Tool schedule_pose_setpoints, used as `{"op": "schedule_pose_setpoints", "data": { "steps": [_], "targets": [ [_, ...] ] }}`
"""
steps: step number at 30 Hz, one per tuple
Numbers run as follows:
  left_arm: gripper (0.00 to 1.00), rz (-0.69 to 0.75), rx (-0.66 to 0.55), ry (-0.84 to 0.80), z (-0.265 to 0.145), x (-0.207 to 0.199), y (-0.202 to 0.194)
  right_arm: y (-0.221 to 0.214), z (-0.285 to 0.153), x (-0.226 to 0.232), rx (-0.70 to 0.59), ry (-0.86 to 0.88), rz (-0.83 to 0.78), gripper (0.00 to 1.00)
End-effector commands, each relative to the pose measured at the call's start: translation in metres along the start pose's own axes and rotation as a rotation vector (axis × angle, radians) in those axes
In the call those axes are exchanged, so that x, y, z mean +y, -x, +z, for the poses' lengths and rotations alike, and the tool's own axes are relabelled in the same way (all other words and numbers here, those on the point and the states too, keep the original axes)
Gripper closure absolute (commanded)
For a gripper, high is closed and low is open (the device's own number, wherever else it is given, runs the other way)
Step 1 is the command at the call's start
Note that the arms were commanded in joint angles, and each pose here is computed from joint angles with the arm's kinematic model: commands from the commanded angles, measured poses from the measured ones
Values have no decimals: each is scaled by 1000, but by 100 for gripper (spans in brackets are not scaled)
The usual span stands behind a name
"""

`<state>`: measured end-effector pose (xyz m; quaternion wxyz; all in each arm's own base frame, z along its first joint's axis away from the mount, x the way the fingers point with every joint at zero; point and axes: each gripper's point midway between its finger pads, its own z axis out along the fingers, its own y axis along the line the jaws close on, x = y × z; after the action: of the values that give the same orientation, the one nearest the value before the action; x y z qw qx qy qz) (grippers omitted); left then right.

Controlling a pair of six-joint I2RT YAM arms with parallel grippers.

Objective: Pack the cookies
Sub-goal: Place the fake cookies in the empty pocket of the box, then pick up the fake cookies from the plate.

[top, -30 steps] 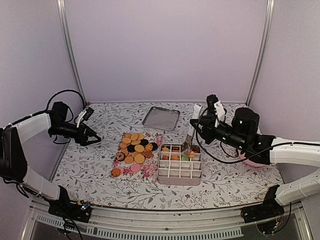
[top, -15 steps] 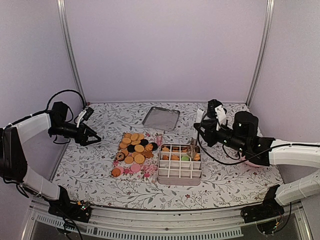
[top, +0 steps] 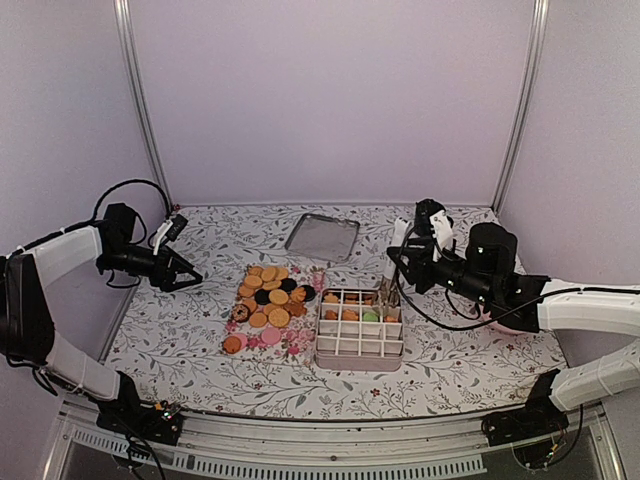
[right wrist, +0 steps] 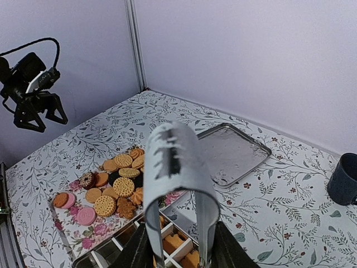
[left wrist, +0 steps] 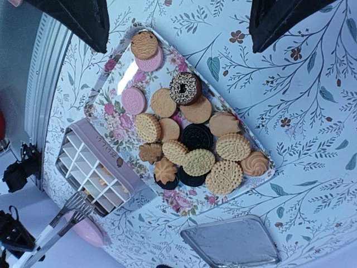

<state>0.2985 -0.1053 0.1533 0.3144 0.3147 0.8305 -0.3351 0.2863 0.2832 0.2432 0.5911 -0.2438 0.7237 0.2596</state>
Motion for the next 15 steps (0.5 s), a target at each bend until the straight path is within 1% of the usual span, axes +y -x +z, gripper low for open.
{"op": "schedule_pose_setpoints", "data": {
  "steps": [1, 5, 9, 15],
  "targets": [
    [13, 2, -10, -4, -2, 1, 4, 24, -6, -2, -85, -3, -12, 65],
    [13, 4, -10, -6, -3, 1, 4, 32, -7, 0, -100, 7, -19, 65],
    [13, 4, -9, -5, -3, 1, 4, 46, -7, 10, -128, 54, -30, 67],
    [13, -6, -2, 5, -3, 4, 4, 73, 9, 46, -163, 191, -30, 67]
  ]
}}
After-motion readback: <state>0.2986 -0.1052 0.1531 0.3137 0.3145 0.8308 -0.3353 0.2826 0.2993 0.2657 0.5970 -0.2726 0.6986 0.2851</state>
